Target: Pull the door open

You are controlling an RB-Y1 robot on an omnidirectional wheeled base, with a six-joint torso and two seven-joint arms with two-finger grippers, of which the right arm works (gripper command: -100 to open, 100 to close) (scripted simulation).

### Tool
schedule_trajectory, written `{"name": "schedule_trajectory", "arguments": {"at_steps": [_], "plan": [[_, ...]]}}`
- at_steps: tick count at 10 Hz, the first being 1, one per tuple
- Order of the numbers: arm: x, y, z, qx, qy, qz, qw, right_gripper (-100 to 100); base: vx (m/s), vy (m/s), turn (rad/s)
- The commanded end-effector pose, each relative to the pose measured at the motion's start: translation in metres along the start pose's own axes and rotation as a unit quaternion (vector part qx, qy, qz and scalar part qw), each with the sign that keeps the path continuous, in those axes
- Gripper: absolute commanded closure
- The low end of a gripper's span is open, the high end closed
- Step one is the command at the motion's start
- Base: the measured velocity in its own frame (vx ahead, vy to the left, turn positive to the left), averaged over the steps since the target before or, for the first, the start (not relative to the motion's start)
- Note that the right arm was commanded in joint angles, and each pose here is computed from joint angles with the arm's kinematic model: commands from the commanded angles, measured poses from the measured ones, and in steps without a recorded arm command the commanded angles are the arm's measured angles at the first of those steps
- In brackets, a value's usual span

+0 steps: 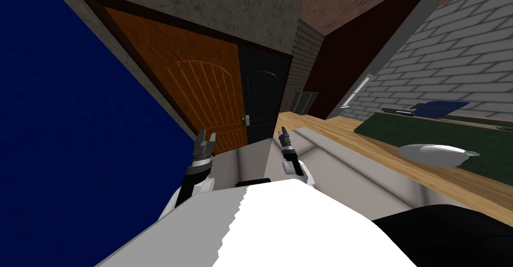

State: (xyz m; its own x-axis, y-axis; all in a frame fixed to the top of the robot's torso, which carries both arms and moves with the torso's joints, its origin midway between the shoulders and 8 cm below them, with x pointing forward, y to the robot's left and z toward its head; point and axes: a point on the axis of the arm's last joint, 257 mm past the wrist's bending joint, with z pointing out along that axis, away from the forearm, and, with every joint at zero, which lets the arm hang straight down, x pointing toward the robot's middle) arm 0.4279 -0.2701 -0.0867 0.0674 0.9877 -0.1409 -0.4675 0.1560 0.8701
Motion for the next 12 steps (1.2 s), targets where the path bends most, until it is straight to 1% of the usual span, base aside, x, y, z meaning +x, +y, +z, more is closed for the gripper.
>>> {"name": "schedule_trajectory", "arguments": {"at_steps": [1,4,8,10,11,12], "plan": [[0.002,-0.013,-0.0013,0.013,0.003,0.004,0.9999,-100,0.134,0.061,0.065],[0.004,-0.034,-0.0013,0.035,0.009,0.011,0.9993,-100,0.114,0.039,0.06],[0.008,-0.062,-0.0022,0.064,0.015,0.019,0.9977,-100,0.101,0.049,0.065],[0.01,-0.076,-0.003,0.078,0.017,0.024,0.9965,-100,0.103,0.046,0.081],[0.011,-0.09,-0.0041,0.093,0.02,0.029,0.9951,-100,0.137,0.063,0.105],[0.012,-0.097,-0.0046,0.1,0.021,0.031,0.9943,-100,0.176,0.062,0.089]]}}
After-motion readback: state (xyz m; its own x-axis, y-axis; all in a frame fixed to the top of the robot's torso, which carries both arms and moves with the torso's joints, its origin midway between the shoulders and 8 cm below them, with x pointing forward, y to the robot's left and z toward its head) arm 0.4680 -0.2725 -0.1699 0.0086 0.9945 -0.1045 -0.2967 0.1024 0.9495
